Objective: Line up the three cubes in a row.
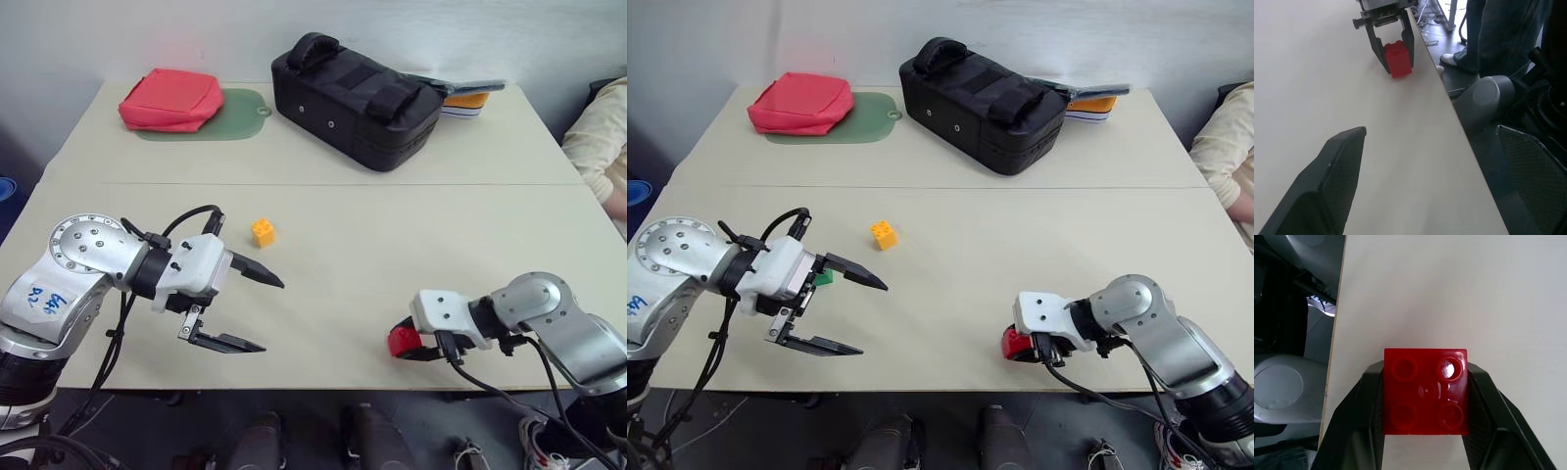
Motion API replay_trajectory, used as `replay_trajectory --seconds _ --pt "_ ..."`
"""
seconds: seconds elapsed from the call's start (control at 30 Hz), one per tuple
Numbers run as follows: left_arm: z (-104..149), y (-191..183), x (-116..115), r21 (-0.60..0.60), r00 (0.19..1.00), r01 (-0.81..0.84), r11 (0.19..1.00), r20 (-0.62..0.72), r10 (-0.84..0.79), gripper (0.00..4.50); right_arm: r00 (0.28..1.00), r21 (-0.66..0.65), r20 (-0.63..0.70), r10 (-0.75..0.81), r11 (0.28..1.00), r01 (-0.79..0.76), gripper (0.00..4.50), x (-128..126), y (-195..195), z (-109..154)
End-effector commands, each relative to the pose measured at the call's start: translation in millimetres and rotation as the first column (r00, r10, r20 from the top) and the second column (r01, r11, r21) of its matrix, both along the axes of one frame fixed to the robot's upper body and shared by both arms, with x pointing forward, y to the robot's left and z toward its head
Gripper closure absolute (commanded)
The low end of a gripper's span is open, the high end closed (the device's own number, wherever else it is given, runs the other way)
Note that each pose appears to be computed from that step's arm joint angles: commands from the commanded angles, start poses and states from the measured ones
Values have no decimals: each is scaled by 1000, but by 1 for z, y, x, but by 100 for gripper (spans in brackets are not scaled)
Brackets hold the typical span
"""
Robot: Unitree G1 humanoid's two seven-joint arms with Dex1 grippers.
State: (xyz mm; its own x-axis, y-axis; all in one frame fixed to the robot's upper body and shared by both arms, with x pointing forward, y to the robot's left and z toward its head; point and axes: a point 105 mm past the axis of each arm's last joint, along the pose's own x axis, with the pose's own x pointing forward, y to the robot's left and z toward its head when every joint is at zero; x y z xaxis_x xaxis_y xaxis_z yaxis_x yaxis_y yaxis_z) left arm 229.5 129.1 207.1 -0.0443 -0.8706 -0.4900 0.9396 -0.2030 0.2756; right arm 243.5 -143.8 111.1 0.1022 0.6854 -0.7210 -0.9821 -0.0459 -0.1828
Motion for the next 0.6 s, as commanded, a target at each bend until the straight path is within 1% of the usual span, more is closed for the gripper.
replay_trajectory --seconds 0.03,0.13,0.23,0.3,0.43,0.53,0.6 --pt "4 -1 2 -5 999 2 1000 33 -2 0 1000 -19 24 20 1000 -20 203 0 -2 1" --pt "3 -1 3 -8 999 -8 1000 32 8 0 999 -16 26 30 999 -29 103 -2 -3 3" --pt "3 1 6 -18 999 -30 999 27 31 0 999 9 34 31 999 -31 2 -4 -3 12" --pt "2 2 7 -30 999 -49 998 19 49 0 999 32 42 20 999 -21 2 -3 -3 19" --pt "-4 20 15 -78 979 -204 976 -5 204 0 999 191 36 -14 982 7 2 -4 -9 59" --pt "-13 42 19 -102 935 -353 930 -23 353 0 998 304 17 -67 951 59 2 0 -19 86" --pt "-23 67 18 -97 880 -475 874 -39 474 0 993 356 18 -118 929 104 2 6 -28 101"
